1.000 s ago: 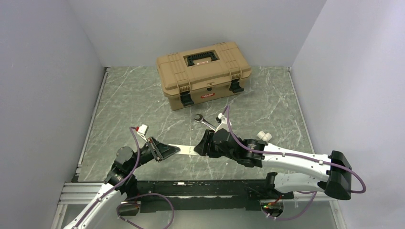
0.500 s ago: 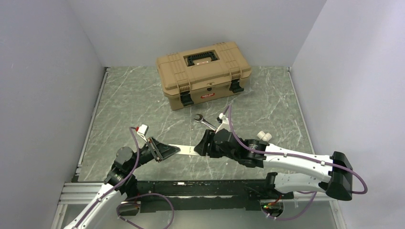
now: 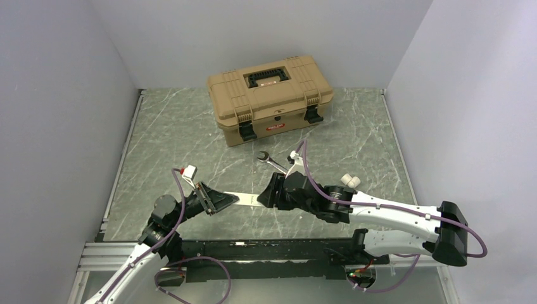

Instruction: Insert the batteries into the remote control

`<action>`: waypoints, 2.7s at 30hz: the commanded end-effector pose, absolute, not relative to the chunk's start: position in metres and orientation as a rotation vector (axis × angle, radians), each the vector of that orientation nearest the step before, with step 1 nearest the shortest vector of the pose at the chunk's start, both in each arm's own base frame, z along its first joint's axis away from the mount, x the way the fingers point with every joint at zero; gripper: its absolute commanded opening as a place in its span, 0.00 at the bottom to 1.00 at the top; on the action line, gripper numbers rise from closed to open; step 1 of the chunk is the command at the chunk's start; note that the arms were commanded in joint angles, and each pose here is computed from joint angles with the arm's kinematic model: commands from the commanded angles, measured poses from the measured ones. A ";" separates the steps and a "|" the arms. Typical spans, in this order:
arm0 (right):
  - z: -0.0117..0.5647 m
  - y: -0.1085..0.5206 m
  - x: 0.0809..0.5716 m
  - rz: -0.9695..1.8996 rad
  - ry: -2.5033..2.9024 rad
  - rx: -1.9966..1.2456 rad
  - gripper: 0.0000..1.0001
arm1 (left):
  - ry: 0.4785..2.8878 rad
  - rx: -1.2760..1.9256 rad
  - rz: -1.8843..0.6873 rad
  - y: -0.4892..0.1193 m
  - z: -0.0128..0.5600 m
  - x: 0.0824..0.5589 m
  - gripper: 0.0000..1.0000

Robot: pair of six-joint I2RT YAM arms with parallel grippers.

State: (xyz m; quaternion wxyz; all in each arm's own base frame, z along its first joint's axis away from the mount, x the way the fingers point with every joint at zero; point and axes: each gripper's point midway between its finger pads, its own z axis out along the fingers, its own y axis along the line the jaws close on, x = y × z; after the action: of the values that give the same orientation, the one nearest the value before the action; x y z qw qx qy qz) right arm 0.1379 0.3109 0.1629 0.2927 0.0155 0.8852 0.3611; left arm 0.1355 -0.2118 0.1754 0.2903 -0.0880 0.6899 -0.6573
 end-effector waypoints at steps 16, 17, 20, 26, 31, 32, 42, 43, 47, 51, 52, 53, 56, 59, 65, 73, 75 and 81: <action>0.166 0.307 0.137 0.974 2.343 0.052 0.50 | 1.822 -0.219 -1.780 -0.213 0.166 0.132 0.00; 0.167 0.307 0.137 0.975 2.341 0.055 0.52 | 1.823 -0.218 -1.779 -0.213 0.166 0.132 0.00; 0.168 0.305 0.137 0.975 2.336 0.062 0.58 | 1.824 -0.218 -1.779 -0.213 0.166 0.132 0.00; 0.169 0.301 0.137 0.965 2.334 0.070 0.65 | 1.825 -0.220 -1.778 -0.213 0.165 0.133 0.00; 0.171 0.296 0.136 0.953 2.339 0.073 0.66 | 1.825 -0.222 -1.773 -0.213 0.165 0.133 0.00; 0.173 0.294 0.136 0.952 2.337 0.074 0.67 | 1.826 -0.222 -1.773 -0.213 0.165 0.133 0.00; 0.181 0.285 0.132 0.942 2.339 0.050 0.59 | 1.843 -0.229 -1.747 -0.212 0.160 0.134 0.00; 0.182 0.285 0.131 0.937 2.342 0.046 0.56 | 1.847 -0.226 -1.741 -0.212 0.159 0.134 0.00; 0.187 0.285 0.131 0.933 2.343 0.028 0.49 | 1.850 -0.226 -1.724 -0.211 0.159 0.136 0.00; 0.192 0.289 0.132 0.941 2.332 0.011 0.46 | 1.862 -0.231 -1.703 -0.210 0.156 0.138 0.00; 0.193 0.291 0.133 0.948 2.327 0.010 0.45 | 1.864 -0.230 -1.703 -0.210 0.156 0.137 0.00; 0.194 0.293 0.133 0.953 2.325 0.007 0.44 | 1.866 -0.227 -1.703 -0.211 0.155 0.137 0.00; 0.195 0.297 0.134 0.959 2.326 -0.004 0.42 | 1.871 -0.228 -1.695 -0.210 0.154 0.137 0.00; 0.191 0.300 0.133 0.951 2.342 -0.015 0.42 | 1.872 -0.223 -1.690 -0.210 0.155 0.138 0.00; 0.182 0.299 0.132 0.928 2.370 -0.010 0.41 | 1.868 -0.218 -1.691 -0.211 0.157 0.138 0.00; 0.181 0.302 0.131 0.934 2.375 -0.021 0.39 | 1.865 -0.217 -1.694 -0.211 0.158 0.138 0.00; 0.179 0.303 0.131 0.933 2.379 -0.023 0.39 | 1.863 -0.216 -1.695 -0.211 0.158 0.138 0.00; 0.175 0.304 0.130 0.927 2.391 -0.026 0.38 | 1.863 -0.214 -1.696 -0.211 0.159 0.138 0.00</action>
State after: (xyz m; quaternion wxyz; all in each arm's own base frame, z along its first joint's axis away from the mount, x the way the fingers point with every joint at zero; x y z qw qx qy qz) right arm 0.1296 0.2930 0.1582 0.2792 -0.0048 0.9049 0.3213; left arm 0.1384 -0.2101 0.1626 0.2971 -0.0883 0.7059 -0.6368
